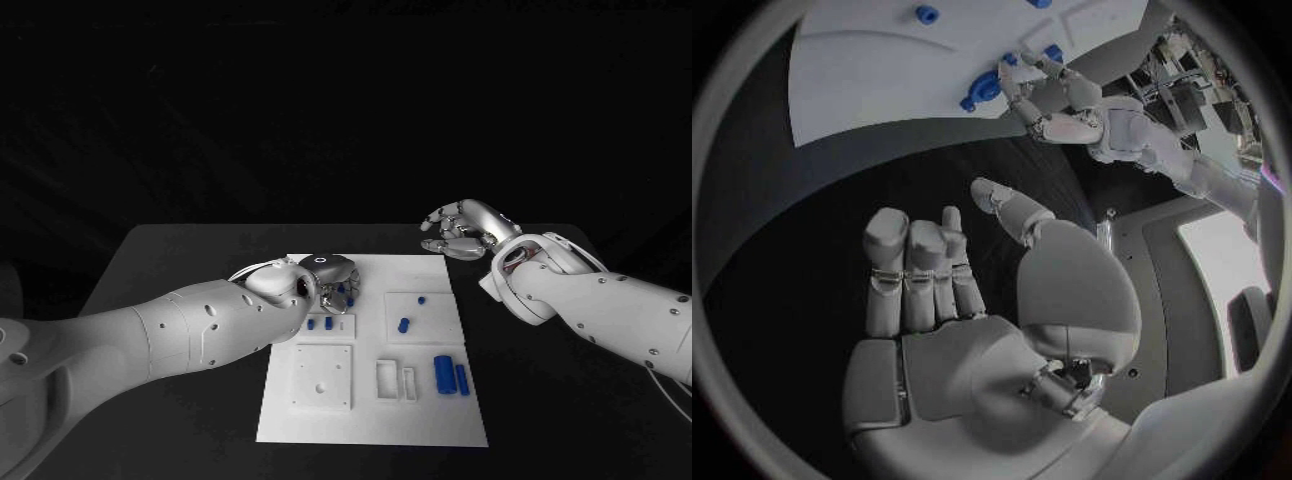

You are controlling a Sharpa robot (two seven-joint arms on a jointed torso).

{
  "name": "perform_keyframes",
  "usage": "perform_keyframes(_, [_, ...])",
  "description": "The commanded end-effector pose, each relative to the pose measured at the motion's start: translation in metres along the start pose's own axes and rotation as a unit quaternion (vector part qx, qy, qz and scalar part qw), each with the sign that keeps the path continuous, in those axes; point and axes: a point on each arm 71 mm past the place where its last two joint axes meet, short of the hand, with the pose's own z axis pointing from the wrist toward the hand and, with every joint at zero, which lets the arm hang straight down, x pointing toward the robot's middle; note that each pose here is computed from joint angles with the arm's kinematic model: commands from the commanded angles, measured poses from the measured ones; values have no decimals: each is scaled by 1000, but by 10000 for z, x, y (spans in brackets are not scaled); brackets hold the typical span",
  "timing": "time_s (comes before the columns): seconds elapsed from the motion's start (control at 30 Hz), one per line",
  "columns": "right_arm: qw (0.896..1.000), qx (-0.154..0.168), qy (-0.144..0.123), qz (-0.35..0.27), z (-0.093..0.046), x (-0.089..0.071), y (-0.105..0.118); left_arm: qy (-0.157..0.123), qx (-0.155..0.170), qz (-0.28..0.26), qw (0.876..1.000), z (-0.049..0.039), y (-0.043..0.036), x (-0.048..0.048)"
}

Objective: Assemble the parts on the task board

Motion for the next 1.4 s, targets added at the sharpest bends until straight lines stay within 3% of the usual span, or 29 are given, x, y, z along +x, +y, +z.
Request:
perform_keyframes(0.03, [1000, -7, 5, -2, 1, 9, 18, 12, -2, 3, 1000, -1, 5, 41])
perform_keyframes(1.0, [1000, -9, 6, -2, 2, 15, 32, 34, -11, 6, 999, 32, 5, 179])
perform_keyframes(1.4, [1000, -9, 6, -2, 0, 13, 32, 26, -8, 11, 1000, 18, 1, 195])
